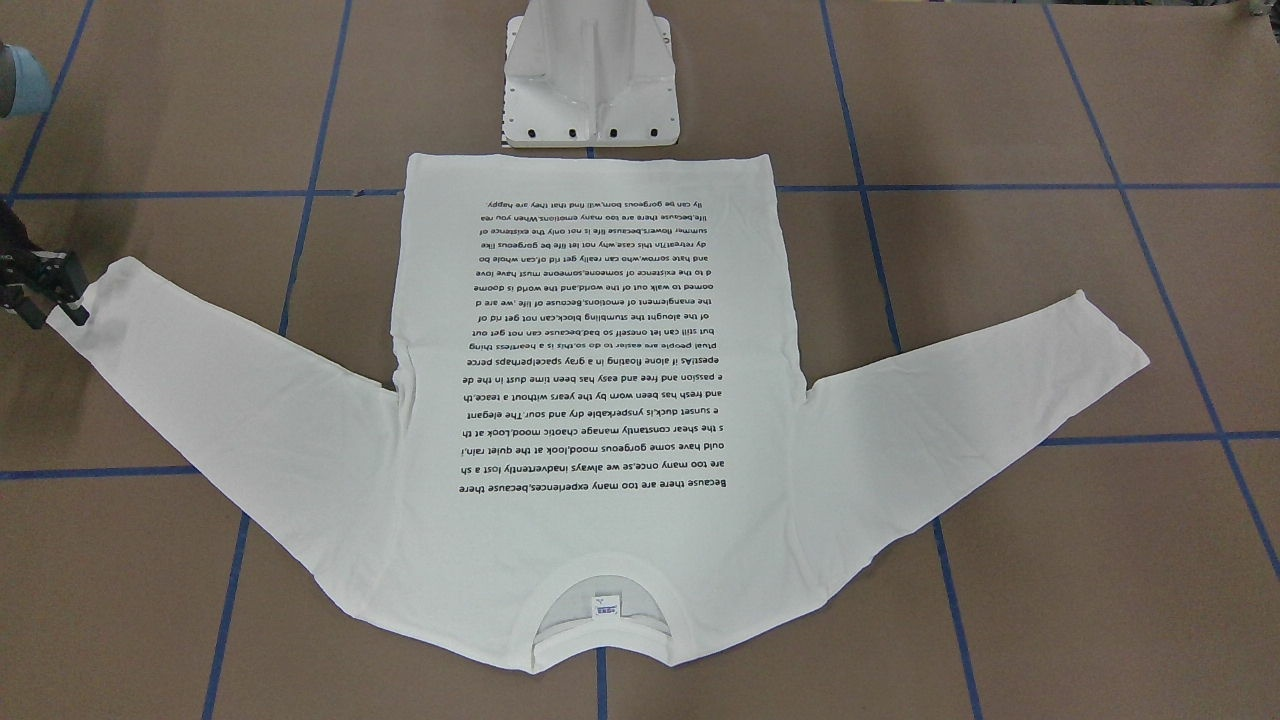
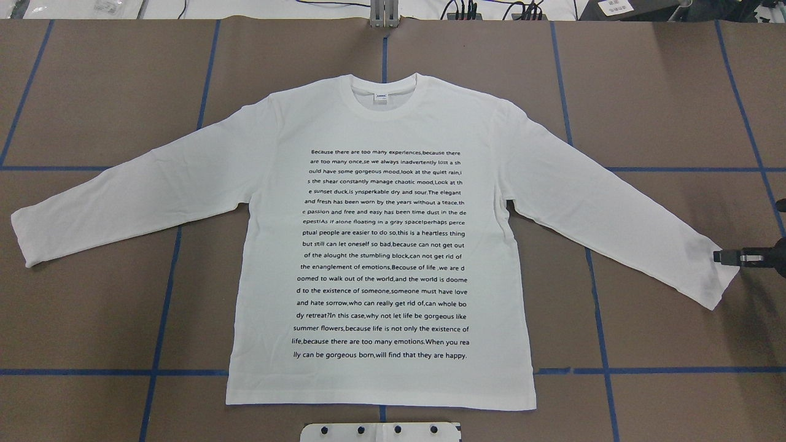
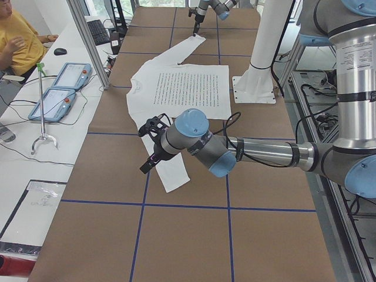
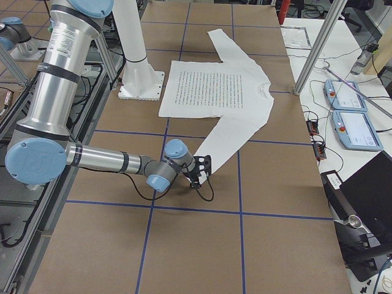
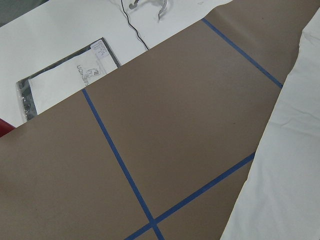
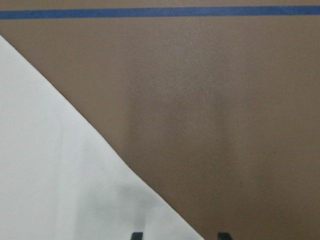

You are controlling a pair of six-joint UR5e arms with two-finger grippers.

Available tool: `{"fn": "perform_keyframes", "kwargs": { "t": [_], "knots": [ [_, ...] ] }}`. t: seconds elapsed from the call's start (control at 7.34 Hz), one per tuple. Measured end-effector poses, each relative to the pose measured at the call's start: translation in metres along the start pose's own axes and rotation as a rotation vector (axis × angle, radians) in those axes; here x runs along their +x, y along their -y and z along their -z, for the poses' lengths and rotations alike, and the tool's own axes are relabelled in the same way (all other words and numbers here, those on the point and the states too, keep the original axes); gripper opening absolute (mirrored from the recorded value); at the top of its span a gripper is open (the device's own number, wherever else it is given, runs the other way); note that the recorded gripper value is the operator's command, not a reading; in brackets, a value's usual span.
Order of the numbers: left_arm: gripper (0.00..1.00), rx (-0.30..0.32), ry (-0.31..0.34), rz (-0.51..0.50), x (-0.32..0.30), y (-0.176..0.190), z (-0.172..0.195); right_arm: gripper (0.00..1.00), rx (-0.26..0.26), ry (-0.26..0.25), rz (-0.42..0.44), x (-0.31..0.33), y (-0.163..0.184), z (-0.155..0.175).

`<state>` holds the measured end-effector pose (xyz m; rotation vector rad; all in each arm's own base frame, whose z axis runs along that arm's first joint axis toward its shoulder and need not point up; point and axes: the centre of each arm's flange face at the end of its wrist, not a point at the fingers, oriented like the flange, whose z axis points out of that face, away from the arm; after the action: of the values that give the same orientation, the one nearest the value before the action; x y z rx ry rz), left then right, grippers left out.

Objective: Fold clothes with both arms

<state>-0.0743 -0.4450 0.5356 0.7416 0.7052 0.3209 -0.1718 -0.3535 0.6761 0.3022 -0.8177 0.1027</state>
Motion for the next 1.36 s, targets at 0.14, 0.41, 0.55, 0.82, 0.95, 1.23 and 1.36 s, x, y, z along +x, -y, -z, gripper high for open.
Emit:
{"fn": "perform_keyframes", "kwargs": {
  "t": [0.14,0.41,0.55,0.82,0.95,1.23,1.36],
  "knots": [
    [1.0,-0.001,0.0,0.0,0.0,-0.001,0.0,0.55,-0.001,0.0,0.002,0.0,-0.001,0.0],
    [1.0,-0.003,0.0,0.001,-0.001,-0.002,-0.001,0.22,-0.004,0.0,0.005,0.0,-0.002,-0.001],
    [1.0,-0.004,0.0,0.0,-0.001,-0.002,-0.001,0.0,-0.004,0.0,0.005,0.0,-0.002,-0.001],
    [1.0,-0.004,0.0,0.0,-0.001,-0.002,-0.001,0.0,-0.001,0.005,0.009,-0.003,-0.001,0.002],
    [1.0,-0.003,0.0,0.0,-0.001,-0.002,-0.001,0.0,0.005,0.014,0.014,-0.008,0.0,0.009],
    [1.0,-0.004,0.0,0.0,-0.001,-0.002,-0.002,0.0,0.008,0.039,0.012,-0.025,0.006,0.04],
    [1.0,-0.004,0.0,0.001,-0.002,-0.002,-0.002,0.0,0.003,0.04,-0.013,-0.043,0.02,0.066]
  ]
}}
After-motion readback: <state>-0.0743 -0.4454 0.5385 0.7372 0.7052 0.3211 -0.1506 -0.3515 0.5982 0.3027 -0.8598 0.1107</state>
